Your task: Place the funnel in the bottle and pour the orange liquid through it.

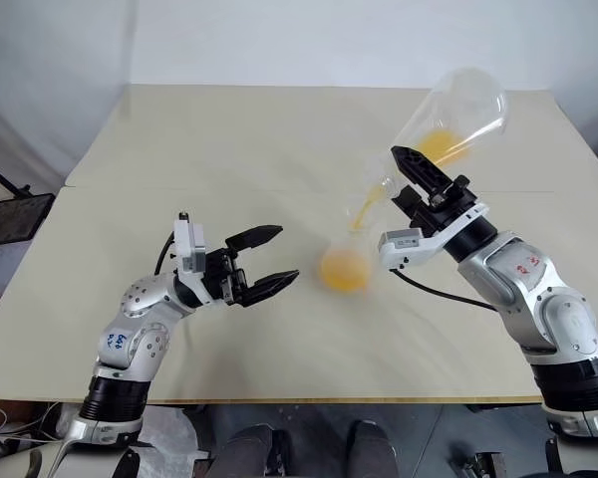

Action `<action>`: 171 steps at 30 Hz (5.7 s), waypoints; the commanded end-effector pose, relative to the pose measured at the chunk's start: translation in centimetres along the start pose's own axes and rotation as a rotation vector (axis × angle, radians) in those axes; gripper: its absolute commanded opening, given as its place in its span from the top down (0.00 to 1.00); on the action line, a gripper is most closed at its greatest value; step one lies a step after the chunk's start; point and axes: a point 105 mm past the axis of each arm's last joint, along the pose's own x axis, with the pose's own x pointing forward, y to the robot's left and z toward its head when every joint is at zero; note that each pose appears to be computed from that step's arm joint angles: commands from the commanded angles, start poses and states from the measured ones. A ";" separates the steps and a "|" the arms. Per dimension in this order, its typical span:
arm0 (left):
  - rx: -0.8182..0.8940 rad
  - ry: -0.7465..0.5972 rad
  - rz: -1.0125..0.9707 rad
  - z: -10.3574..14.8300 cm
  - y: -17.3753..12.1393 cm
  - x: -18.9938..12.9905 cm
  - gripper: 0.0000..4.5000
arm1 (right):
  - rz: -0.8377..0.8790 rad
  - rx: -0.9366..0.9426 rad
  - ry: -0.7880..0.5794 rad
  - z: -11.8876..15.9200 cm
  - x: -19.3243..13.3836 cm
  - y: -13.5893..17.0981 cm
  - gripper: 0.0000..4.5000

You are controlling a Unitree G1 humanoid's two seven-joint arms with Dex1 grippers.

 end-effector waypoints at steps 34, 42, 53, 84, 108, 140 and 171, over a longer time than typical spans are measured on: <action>0.041 -0.034 0.013 0.8 -0.5 0.0 0.00 | -0.102 -0.083 -0.039 -0.3 0.1 -2.1 0.46; 0.041 -0.037 0.014 0.9 -0.6 0.0 0.00 | -0.096 -0.091 -0.040 -0.4 0.0 -1.7 0.46; 0.040 -0.038 0.026 0.8 -0.6 0.0 0.00 | -0.113 -0.105 -0.038 -0.4 0.2 -2.1 0.46; 0.046 -0.047 0.039 0.9 -0.5 0.1 0.00 | -0.133 -0.117 -0.066 0.0 0.5 -2.4 0.46; 0.052 -0.045 0.034 1.0 -0.3 0.2 0.00 | -0.123 0.077 -0.059 0.5 0.4 -1.6 0.46; 0.049 -0.038 -0.041 1.0 0.2 1.0 0.00 | -0.634 1.320 0.901 -17.7 -16.8 2.6 0.46; 0.051 -0.037 -0.038 0.8 0.9 0.6 0.00 | -0.663 1.135 0.620 -16.3 -17.6 -5.6 0.01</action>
